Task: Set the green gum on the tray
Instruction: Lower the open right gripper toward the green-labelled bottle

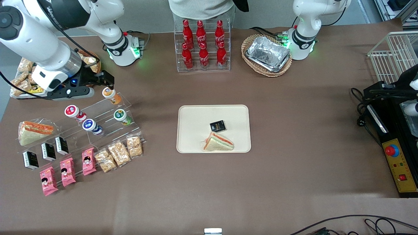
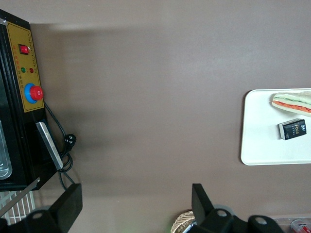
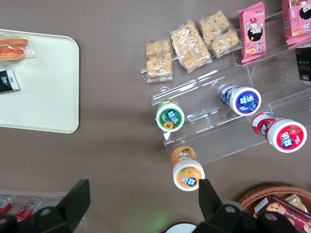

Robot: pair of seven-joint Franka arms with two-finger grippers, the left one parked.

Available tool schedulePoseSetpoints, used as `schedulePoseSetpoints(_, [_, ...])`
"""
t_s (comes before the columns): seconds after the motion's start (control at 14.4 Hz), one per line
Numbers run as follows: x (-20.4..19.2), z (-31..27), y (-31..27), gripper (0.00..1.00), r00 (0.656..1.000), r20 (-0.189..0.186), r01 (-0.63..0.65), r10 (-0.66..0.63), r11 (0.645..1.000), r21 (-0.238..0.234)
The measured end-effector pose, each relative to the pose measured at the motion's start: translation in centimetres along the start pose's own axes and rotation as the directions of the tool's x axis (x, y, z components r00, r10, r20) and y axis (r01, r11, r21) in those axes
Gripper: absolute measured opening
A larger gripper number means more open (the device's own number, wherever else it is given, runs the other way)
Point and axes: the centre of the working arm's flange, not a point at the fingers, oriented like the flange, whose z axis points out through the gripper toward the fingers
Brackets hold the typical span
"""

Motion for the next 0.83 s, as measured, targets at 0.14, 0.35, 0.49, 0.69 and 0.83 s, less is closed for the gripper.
schedulePoseSetpoints(0.14, [-0.4, 1.3, 0.3, 1.0, 1.0, -0.007, -0.002, 0.002, 1.0, 0.004])
schedulePoseSetpoints(0.35, [-0.7, 3.4, 1.0, 1.0, 1.0, -0.018, -0.015, 0.015, 1.0, 0.012])
schedulePoseSetpoints(0.49, [-0.6, 5.2, 1.4, 1.0, 0.999, -0.024, -0.023, 0.023, 1.0, 0.015])
schedulePoseSetpoints(0.69, [-0.6, 7.6, 1.6, 1.0, 0.999, -0.033, -0.026, 0.026, 1.0, 0.017])
schedulePoseSetpoints(0.83, [-0.7, 9.3, 1.6, 1.0, 0.999, -0.042, -0.027, 0.028, 0.999, 0.018])
